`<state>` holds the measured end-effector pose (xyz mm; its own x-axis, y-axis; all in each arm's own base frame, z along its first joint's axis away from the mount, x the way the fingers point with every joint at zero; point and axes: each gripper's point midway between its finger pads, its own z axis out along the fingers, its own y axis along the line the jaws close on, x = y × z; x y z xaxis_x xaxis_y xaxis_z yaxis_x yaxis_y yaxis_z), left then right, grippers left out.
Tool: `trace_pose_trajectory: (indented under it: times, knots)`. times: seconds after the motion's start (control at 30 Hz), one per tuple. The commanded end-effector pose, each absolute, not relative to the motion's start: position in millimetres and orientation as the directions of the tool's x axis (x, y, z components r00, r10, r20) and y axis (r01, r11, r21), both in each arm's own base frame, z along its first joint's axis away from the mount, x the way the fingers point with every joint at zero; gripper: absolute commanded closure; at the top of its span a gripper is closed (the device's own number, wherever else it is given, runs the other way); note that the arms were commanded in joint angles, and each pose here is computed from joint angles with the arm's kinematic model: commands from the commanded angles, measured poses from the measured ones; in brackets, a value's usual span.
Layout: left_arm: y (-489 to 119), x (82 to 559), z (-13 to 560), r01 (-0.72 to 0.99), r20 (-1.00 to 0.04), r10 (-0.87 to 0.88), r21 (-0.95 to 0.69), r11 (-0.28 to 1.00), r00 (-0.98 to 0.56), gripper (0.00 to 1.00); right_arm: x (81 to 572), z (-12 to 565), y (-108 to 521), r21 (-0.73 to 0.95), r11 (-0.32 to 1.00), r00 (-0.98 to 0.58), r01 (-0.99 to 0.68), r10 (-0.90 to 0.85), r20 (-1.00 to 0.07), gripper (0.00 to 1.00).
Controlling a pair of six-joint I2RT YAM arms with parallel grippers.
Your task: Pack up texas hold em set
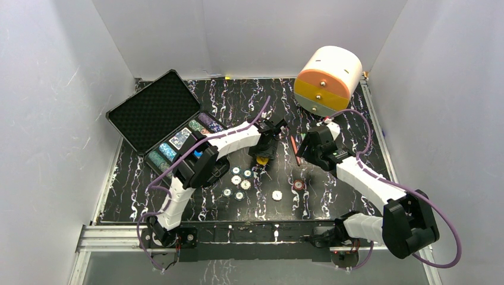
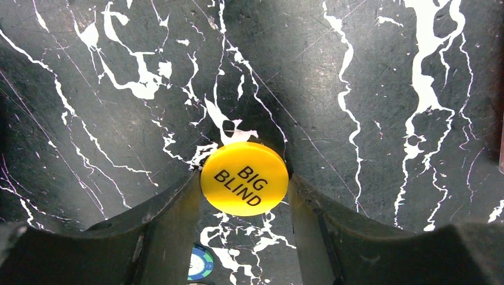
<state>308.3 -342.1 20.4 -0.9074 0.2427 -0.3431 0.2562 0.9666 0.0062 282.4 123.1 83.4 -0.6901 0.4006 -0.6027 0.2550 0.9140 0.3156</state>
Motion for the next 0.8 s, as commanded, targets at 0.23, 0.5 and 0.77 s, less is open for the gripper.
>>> trace_pose_trajectory:
  times: [0.23, 0.5, 0.77]
  knots:
    - [-330, 305, 11, 0.241, -0.338, 0.25, 0.07, 0.968, -0.907, 0.57, 289, 94, 124, 0.342, 0.908, -0.658, 0.242, 0.412, -0.63, 0.32]
    - [-325, 319, 76, 0.214, -0.482, 0.21, 0.048, 0.976, -0.851, 0.57, 289, 98, 124, 0.347, 0.907, -0.652, 0.239, 0.415, -0.635, 0.32]
    - [-280, 326, 132, 0.122, -0.575, 0.134, 0.06, 0.991, -0.807, 0.57, 289, 97, 127, 0.358, 0.904, -0.66, 0.235, 0.418, -0.624, 0.33]
